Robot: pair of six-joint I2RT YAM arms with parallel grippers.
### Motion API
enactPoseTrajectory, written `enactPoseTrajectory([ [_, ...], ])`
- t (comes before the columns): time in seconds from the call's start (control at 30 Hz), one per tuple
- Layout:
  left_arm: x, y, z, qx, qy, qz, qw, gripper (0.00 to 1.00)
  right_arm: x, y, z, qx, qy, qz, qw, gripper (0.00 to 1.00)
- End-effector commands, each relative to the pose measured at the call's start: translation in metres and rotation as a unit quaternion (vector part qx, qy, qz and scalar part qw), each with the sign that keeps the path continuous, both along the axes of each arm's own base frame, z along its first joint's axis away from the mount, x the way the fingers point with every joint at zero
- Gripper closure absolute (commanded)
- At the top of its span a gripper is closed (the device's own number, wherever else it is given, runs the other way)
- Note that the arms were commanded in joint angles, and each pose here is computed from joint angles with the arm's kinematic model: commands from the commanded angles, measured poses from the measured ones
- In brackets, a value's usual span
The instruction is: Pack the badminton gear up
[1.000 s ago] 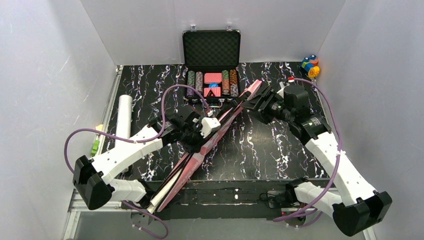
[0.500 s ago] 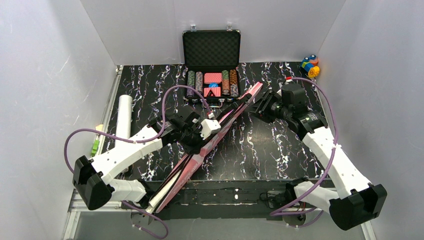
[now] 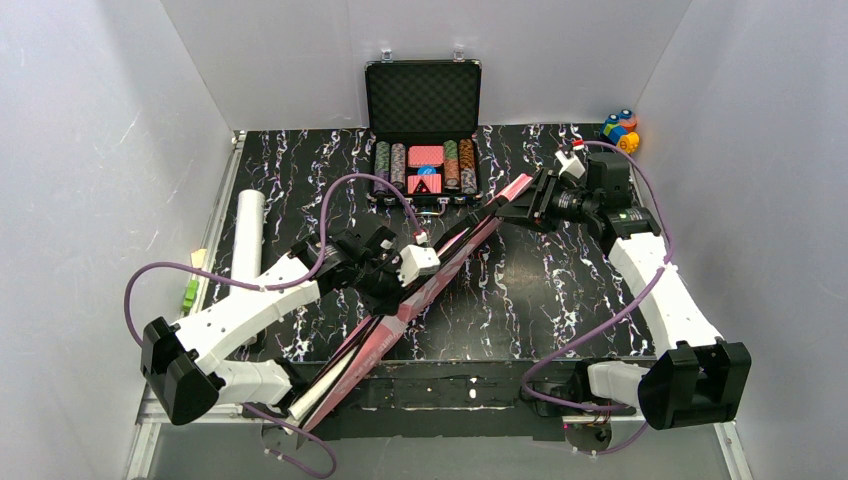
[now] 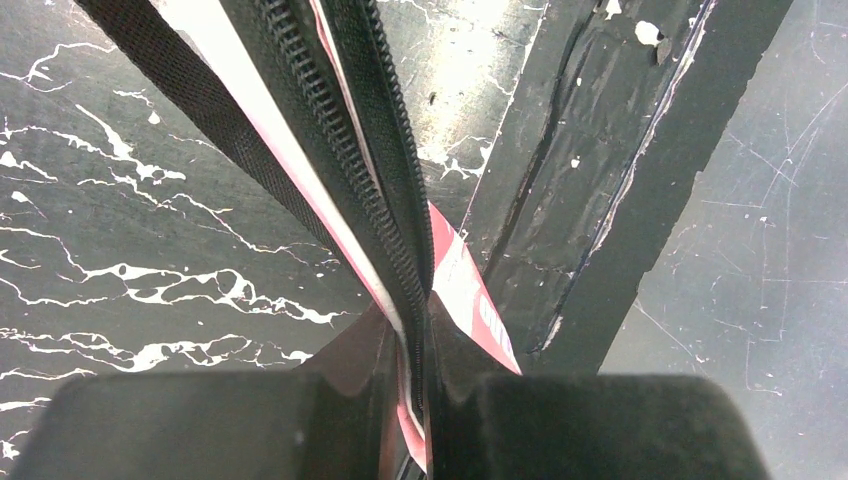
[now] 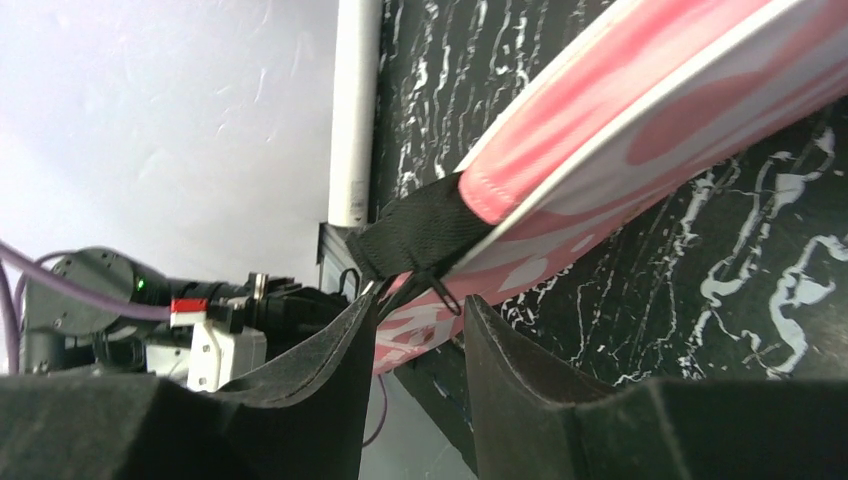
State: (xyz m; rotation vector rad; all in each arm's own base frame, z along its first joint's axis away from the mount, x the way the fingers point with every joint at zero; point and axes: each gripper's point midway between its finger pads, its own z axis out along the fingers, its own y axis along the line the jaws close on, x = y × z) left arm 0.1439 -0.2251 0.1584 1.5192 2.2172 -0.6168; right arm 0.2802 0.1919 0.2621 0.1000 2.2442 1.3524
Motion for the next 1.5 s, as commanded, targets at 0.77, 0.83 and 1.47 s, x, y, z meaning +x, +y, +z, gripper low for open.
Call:
enactPoseTrajectory([
  [0.77, 0.009, -0.015, 0.042, -0.065, -0.049, -0.019, 0.997, 1.00, -0.006, 0.008, 0.013, 0.045, -0.040, 0.034, 0.998, 0.81],
  [0.83, 0.010, -0.016, 0.041, -0.064, -0.048, -0.018, 0.997, 1.00, -0.007, 0.007, 0.013, 0.045, -0.041, 0.033, 0.998, 0.88],
  [1.47, 0.014, -0.016, 0.039, -0.063, -0.053, -0.010, 0.997, 1.00, -0.051, 0.044, 0.010, 0.077, -0.019, 0.077, 0.994, 0.99],
])
